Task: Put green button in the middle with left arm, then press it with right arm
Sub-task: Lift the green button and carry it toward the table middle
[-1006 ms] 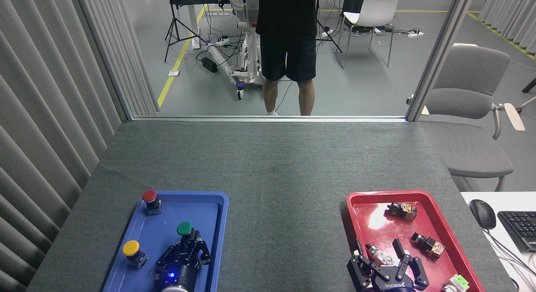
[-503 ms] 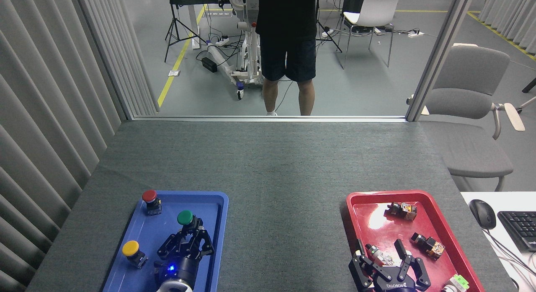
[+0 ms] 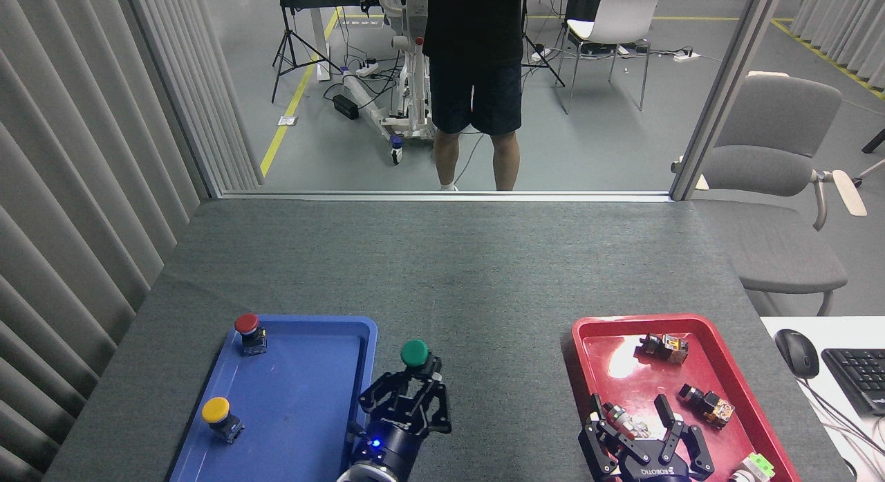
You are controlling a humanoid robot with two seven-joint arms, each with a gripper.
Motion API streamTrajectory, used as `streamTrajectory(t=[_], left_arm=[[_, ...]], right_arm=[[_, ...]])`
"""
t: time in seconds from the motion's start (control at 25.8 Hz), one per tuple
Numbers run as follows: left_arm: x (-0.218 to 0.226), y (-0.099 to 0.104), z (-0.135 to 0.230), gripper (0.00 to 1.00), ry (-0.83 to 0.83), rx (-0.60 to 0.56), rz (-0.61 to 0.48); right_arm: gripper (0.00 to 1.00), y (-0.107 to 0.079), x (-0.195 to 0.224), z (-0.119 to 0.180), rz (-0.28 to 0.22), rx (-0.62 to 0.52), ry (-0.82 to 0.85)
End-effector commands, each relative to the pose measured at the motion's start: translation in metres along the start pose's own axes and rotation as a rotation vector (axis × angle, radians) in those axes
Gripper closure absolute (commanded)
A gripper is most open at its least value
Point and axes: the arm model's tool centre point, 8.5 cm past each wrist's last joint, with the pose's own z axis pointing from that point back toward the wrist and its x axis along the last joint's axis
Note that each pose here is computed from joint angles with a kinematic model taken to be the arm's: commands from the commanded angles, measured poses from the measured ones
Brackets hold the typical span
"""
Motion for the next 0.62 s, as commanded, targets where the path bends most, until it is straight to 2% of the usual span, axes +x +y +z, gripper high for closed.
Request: streamTrajectory(t=[0.0, 0.08, 0.31, 0.58], left_arm=[[0.036, -0.025, -0.005, 0.91, -0.102, -0.076, -0.077], [0.043, -0.037, -0.006, 0.91, -0.101, -0.107, -0.115], [0.043, -0.036, -0.023, 0.91, -0.097, -0.124, -0.132], [0.028, -0.051, -0.028, 0.9, -0.082, -0.192, -0.142]], right_arm=[[0.0, 0.0, 0.001, 0.0, -0.001, -0.002, -0.002], [0.0, -0.001, 0.001, -0.001, -0.001, -0.004, -0.002], [0.0, -0.001, 0.001, -0.001, -0.001, -0.004, -0.002], [0.0, -0.001, 0.002, -0.001, -0.002, -0.004, -0.004]])
